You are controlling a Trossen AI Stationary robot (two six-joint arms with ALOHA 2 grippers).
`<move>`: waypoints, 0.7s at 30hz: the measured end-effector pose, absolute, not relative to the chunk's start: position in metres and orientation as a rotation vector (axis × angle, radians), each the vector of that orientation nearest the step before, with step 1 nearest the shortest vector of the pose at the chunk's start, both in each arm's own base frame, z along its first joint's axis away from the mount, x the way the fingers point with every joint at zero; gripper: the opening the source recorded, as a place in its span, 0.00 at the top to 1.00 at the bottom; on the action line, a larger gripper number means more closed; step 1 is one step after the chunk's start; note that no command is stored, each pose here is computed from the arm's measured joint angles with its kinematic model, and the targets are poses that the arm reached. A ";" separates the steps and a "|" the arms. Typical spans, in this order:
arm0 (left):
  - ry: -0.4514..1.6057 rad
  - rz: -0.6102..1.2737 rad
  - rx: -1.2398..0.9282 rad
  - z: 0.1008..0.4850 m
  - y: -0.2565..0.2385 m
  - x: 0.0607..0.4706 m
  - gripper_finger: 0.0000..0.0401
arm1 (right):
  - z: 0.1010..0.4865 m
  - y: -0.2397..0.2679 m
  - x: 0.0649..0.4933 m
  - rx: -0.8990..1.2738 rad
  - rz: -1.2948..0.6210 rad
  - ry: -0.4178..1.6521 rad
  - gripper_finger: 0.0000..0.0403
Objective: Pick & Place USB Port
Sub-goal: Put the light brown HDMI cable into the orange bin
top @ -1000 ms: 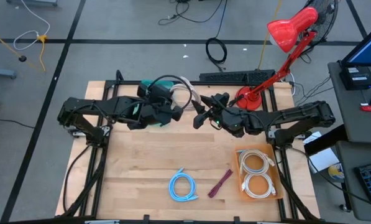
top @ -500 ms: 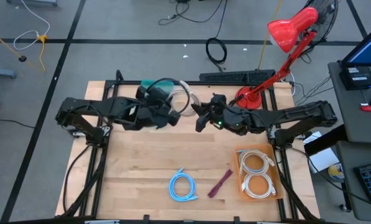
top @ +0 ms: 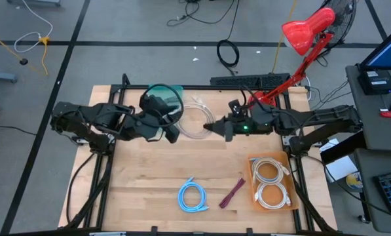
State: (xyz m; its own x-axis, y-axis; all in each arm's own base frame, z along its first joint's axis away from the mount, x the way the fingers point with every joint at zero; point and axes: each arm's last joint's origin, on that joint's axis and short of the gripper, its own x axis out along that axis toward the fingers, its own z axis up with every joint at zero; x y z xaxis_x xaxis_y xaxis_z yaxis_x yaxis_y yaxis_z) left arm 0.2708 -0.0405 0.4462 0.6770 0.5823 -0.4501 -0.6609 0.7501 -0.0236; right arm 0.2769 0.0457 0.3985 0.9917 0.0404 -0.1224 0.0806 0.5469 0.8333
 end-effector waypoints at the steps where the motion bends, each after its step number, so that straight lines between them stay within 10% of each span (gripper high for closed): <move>1: 0.434 0.684 -0.183 0.447 -0.042 0.272 0.73 | 0.399 0.048 0.276 1.010 -0.011 0.140 0.94; 21: 0.308 0.366 -0.243 0.476 -0.072 0.252 0.72 | 0.399 0.122 0.251 1.091 0.266 0.332 0.95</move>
